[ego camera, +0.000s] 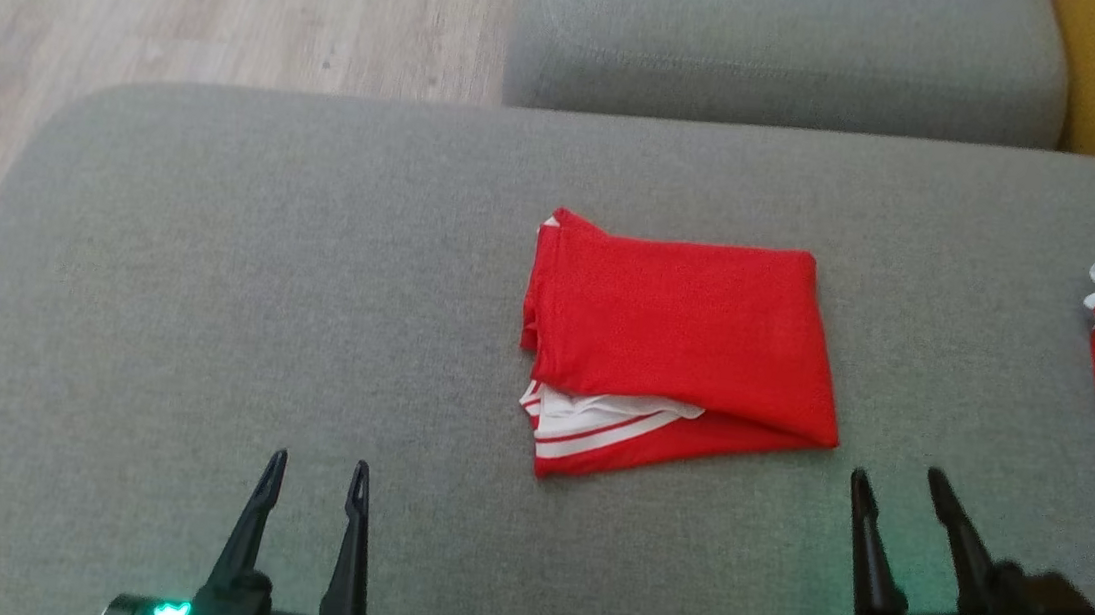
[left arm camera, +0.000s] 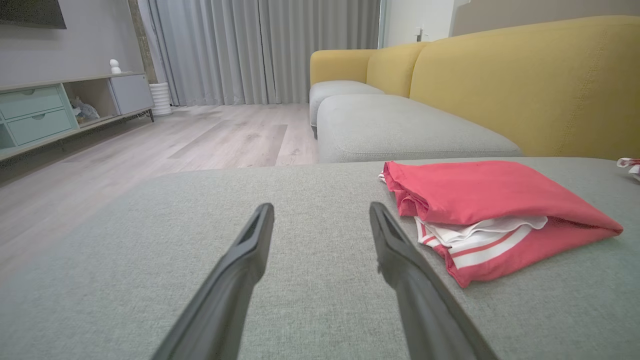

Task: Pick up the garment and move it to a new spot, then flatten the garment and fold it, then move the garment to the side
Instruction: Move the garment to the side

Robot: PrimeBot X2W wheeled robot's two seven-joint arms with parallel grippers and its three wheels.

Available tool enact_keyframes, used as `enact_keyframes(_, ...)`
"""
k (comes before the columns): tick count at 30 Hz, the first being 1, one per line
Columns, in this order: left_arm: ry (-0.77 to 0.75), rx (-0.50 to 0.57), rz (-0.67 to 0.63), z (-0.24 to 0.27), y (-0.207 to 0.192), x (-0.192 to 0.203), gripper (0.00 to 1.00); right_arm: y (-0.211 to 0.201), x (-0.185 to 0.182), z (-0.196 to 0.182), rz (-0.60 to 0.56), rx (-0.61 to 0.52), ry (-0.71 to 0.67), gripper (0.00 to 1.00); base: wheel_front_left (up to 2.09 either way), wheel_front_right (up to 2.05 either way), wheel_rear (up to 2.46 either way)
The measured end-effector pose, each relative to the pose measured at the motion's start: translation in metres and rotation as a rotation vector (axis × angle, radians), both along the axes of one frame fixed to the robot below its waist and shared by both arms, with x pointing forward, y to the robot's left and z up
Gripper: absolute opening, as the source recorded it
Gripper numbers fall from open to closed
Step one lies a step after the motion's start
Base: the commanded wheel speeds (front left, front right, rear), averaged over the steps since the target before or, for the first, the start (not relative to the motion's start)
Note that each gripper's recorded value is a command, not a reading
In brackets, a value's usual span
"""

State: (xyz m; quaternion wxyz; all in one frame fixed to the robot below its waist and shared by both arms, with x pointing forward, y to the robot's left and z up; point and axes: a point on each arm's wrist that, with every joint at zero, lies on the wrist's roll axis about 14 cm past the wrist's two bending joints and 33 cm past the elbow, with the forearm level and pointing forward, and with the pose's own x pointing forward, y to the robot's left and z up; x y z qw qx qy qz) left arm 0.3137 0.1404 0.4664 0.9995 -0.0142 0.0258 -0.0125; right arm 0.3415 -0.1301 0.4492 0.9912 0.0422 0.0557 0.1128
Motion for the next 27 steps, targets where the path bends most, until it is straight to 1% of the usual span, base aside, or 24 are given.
enact_keyframes(3, 0.012, -0.009, -0.001, -0.003, -0.001, 0.005, 1.00, 0.000, 0.014, -0.005, 0.003, 0.009, 0.018, 1.00, 0.00, 0.00, 0.00)
enact_keyframes(7, 0.005, 0.007, -0.020, -0.001, -0.006, 0.019, 1.00, -0.005, 0.048, -0.007, 0.010, -0.009, 0.021, 1.00, 0.00, 0.00, 0.00)
enact_keyframes(8, 0.003, 0.011, -0.031, -0.001, -0.009, 0.026, 1.00, -0.009, 0.065, -0.013, 0.002, -0.011, 0.042, 1.00, 0.00, 0.00, 0.00)
enact_keyframes(11, 0.013, 0.017, -0.033, -0.004, -0.010, 0.035, 1.00, -0.015, 0.088, -0.027, -0.023, 0.000, 0.110, 1.00, 0.00, 0.00, 0.00)
enact_keyframes(15, 0.028, 0.019, -0.045, -0.010, -0.015, 0.045, 1.00, -0.012, 0.114, -0.042, -0.015, -0.007, 0.199, 1.00, 0.00, 0.00, 0.00)
enact_keyframes(18, 0.033, 0.022, -0.046, -0.012, -0.017, 0.051, 1.00, -0.002, 0.122, -0.060, 0.015, -0.005, 0.289, 1.00, 0.00, 0.00, 0.00)
enact_keyframes(21, 0.042, 0.025, -0.043, -0.016, -0.017, 0.055, 1.00, 0.014, 0.114, -0.085, 0.050, 0.020, 0.421, 1.00, 0.00, 0.00, 0.00)
enact_keyframes(22, 0.045, 0.025, -0.043, -0.017, -0.017, 0.055, 1.00, 0.016, 0.115, -0.088, 0.053, 0.036, 0.440, 0.90, 0.00, 0.00, 0.00)
enact_keyframes(23, 0.049, 0.023, -0.044, -0.018, -0.017, 0.056, 1.00, 0.017, 0.118, -0.088, 0.057, 0.038, 0.445, 0.41, 0.00, 0.00, 0.00)
enact_keyframes(24, 0.053, 0.021, -0.046, -0.020, -0.018, 0.057, 1.00, 0.017, 0.122, -0.086, 0.062, 0.036, 0.441, 0.00, 0.00, 0.00, 0.00)
enact_keyframes(27, 0.055, 0.016, -0.054, -0.021, -0.022, 0.063, 1.00, 0.012, 0.130, -0.085, 0.057, 0.040, 0.429, 0.00, 0.00, 0.00, 0.00)
